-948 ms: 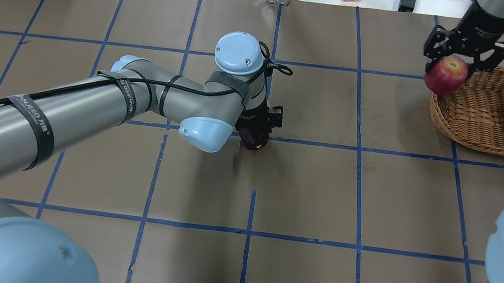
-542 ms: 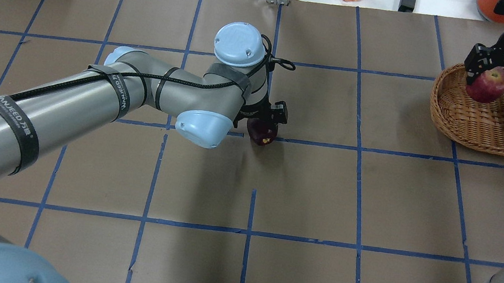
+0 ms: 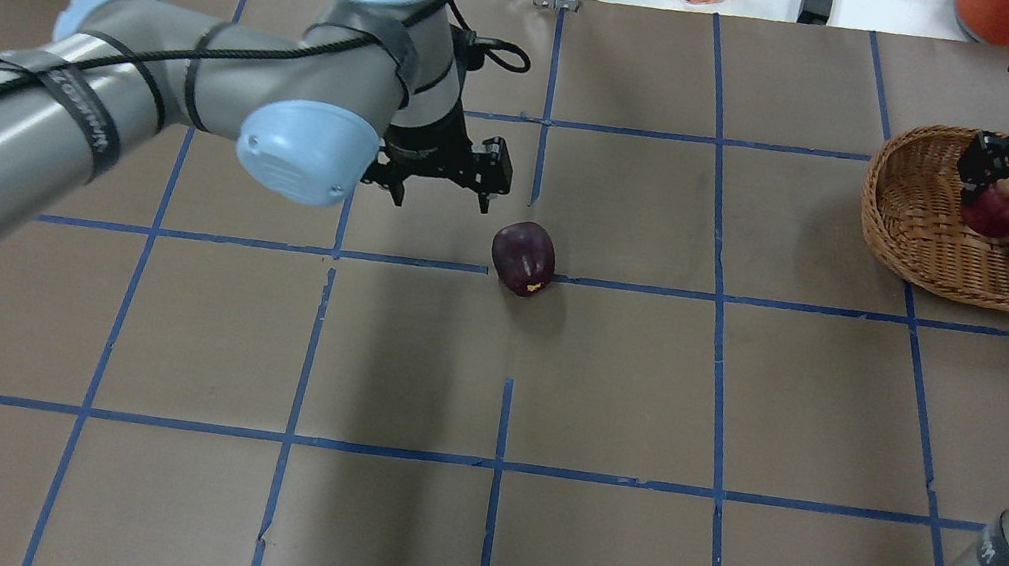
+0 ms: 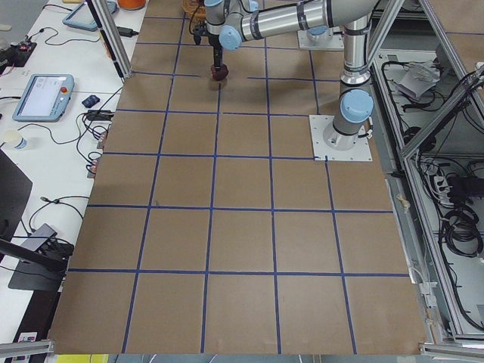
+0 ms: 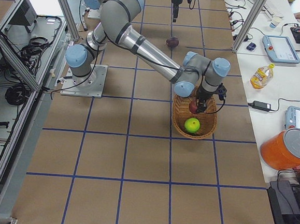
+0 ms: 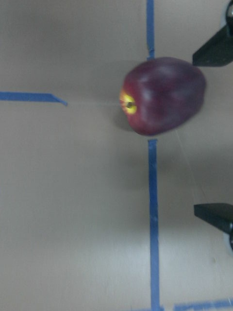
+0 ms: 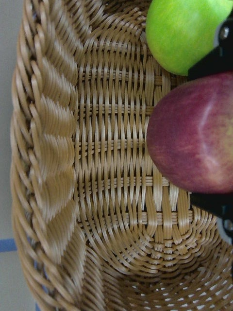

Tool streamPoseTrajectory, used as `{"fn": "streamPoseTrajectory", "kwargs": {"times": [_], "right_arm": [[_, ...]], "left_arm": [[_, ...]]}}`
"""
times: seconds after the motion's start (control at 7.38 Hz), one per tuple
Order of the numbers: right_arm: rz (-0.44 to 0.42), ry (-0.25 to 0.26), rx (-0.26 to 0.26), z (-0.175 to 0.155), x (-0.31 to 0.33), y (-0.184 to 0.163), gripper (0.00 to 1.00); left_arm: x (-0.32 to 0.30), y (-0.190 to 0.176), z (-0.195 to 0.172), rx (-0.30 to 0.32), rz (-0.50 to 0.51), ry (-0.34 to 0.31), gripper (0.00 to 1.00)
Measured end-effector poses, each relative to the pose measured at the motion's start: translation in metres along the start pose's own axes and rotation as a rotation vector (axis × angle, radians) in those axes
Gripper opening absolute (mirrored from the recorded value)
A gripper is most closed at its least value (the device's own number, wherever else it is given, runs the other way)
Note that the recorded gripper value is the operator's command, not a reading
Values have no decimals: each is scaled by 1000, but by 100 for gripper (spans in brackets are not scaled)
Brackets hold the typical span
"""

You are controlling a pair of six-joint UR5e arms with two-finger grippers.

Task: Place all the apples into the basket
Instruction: 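Withdraw the left gripper to rest while the right gripper moves to the dark red apple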

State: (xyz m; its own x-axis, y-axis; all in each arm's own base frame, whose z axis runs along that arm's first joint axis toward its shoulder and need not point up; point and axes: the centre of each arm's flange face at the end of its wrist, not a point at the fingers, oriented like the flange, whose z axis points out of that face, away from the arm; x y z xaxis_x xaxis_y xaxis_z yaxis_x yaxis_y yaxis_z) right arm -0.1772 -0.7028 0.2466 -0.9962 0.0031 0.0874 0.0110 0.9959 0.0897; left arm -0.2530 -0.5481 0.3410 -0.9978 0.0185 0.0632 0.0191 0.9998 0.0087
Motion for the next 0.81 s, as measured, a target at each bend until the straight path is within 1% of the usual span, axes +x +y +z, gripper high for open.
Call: {"fn": "streamPoseTrajectory", "kwargs": {"times": [0.14, 0.27, 0.41, 0.54, 0.68, 0.81], "right_arm": [[2, 2, -23, 7, 4, 3, 100], [6, 10, -54, 12, 12, 8, 100], [6, 17, -89, 14, 16, 13, 100], [3, 13, -125, 13, 17, 19, 100], [-1, 4, -151, 4, 15, 25, 100], [-5, -3, -163, -20, 9, 33, 100]], "left_arm": [[-21, 7, -36, -19, 15, -5, 100], [-34, 19, -67, -29, 24, -9, 100], [-49, 32, -92, -43, 40, -10, 100], [-72, 45, -111, -65, 61, -12, 100], [-92, 58, -126, -82, 67, -14, 100], [-104, 68, -139, -81, 63, -18, 100]]}}
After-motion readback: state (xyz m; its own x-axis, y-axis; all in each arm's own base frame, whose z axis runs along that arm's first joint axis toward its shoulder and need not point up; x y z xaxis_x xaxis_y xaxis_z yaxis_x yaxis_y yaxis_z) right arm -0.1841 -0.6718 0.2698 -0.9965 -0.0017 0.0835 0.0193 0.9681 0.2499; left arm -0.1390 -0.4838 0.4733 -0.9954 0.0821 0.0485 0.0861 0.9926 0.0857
